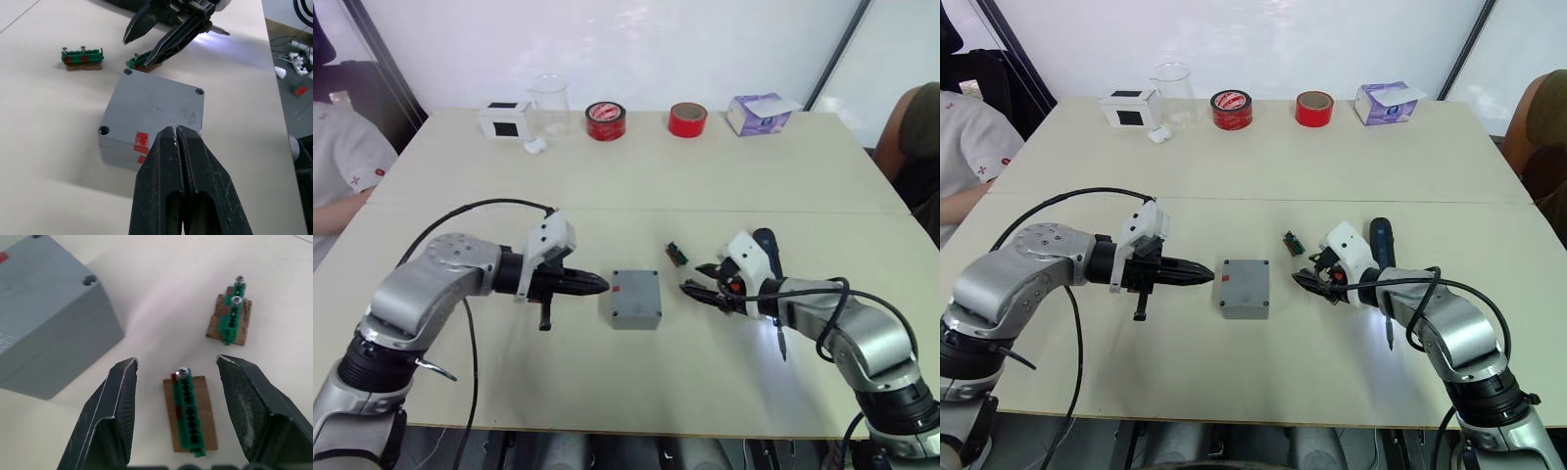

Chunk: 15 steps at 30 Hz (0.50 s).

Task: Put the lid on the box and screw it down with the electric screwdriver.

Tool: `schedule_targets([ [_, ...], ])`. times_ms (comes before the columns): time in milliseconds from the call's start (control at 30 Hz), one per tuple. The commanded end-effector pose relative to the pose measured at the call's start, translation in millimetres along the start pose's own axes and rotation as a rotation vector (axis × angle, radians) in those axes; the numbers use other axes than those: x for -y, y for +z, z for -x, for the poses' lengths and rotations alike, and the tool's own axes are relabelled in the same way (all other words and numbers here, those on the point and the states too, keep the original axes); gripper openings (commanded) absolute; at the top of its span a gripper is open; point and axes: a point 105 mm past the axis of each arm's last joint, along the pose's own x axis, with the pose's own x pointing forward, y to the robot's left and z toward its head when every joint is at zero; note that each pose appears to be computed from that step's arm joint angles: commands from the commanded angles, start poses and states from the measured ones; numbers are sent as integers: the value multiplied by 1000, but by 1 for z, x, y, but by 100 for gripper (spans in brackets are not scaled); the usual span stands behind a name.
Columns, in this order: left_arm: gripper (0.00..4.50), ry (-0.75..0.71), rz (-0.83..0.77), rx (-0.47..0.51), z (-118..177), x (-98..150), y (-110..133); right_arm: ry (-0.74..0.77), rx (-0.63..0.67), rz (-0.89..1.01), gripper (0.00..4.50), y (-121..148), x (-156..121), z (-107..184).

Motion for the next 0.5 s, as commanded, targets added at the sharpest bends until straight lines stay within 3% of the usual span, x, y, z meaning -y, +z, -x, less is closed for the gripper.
schedule_targets([
  [33,0,6,-46,9,4,3,9,-4,24,16,261,4,0,0],
  [100,0,7,-47,7,3,3,9,-2,23,12,261,2,-1,-2],
  [333,0,13,-46,7,3,3,11,-2,16,5,3,-2,-1,-4],
  [500,0,17,-43,9,3,3,12,-7,12,7,3,-3,0,-5],
])
